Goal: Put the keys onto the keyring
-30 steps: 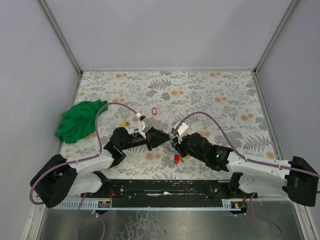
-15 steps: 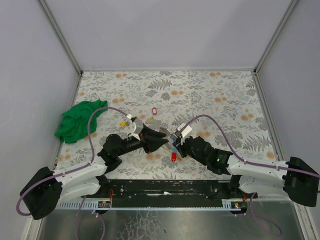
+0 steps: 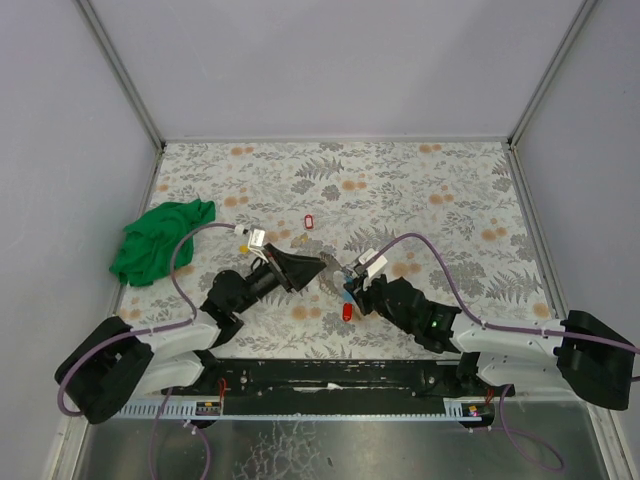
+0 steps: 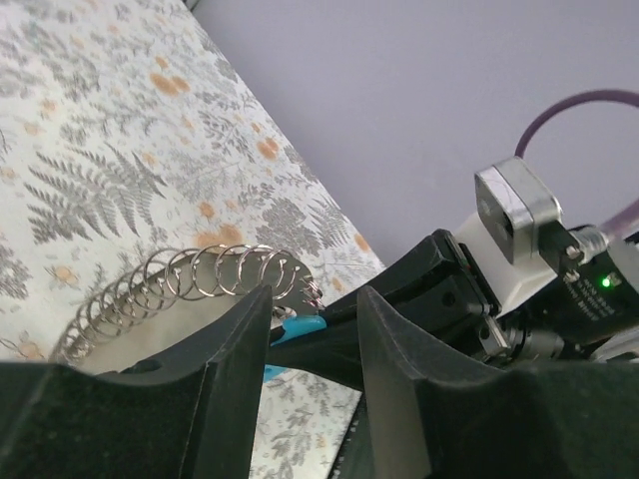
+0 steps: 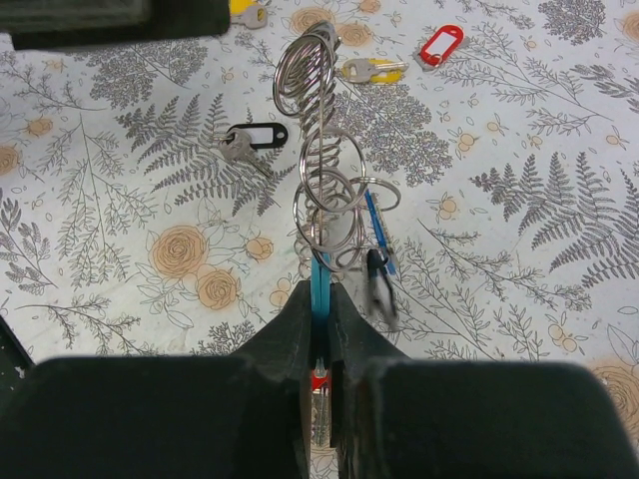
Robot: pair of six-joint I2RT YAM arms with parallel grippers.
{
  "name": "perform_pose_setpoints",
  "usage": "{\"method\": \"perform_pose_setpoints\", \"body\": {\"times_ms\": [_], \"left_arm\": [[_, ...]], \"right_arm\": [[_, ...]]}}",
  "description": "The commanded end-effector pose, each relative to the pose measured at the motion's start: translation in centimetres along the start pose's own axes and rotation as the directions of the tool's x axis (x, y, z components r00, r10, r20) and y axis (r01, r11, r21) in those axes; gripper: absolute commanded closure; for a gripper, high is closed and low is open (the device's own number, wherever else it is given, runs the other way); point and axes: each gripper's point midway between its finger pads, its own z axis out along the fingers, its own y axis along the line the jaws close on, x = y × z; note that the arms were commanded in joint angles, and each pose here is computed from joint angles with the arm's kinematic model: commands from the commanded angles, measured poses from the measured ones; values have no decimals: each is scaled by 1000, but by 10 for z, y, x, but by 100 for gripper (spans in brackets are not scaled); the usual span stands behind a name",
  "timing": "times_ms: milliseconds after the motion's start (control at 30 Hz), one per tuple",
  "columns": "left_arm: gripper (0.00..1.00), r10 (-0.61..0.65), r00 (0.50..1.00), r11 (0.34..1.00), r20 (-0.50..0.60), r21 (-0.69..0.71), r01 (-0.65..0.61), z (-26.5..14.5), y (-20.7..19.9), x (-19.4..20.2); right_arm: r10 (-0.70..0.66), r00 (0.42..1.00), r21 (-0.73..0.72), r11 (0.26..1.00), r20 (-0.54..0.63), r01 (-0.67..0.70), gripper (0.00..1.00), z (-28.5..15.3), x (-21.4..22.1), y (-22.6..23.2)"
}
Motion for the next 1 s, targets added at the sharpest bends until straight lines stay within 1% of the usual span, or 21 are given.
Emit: {"method": "perform_pose_setpoints", "body": {"times_ms": [0,100,200,333,967], "left_arm": [[62,-203,976,978,83,72,197,4,-14,-20],[64,-274,960,960,54,77,270,8,-11,-13],[66,-308,951,949,36,88,304,10,-12,-9],[68,-343,939,938,18,54,342,13,-4,-2],[66,-362,932,930,-18,-69,360,18,16,12]], "right_arm": [[36,993,6,999,117,-37,100,5,-31,1],[35,992,6,999,122,-36,100,7,-32,2],[35,992,7,999,123,-36,100,8,-32,2],[35,991,3,999,128,-36,100,8,-33,3],[40,991,-6,999,127,-40,100,8,-32,4]]}}
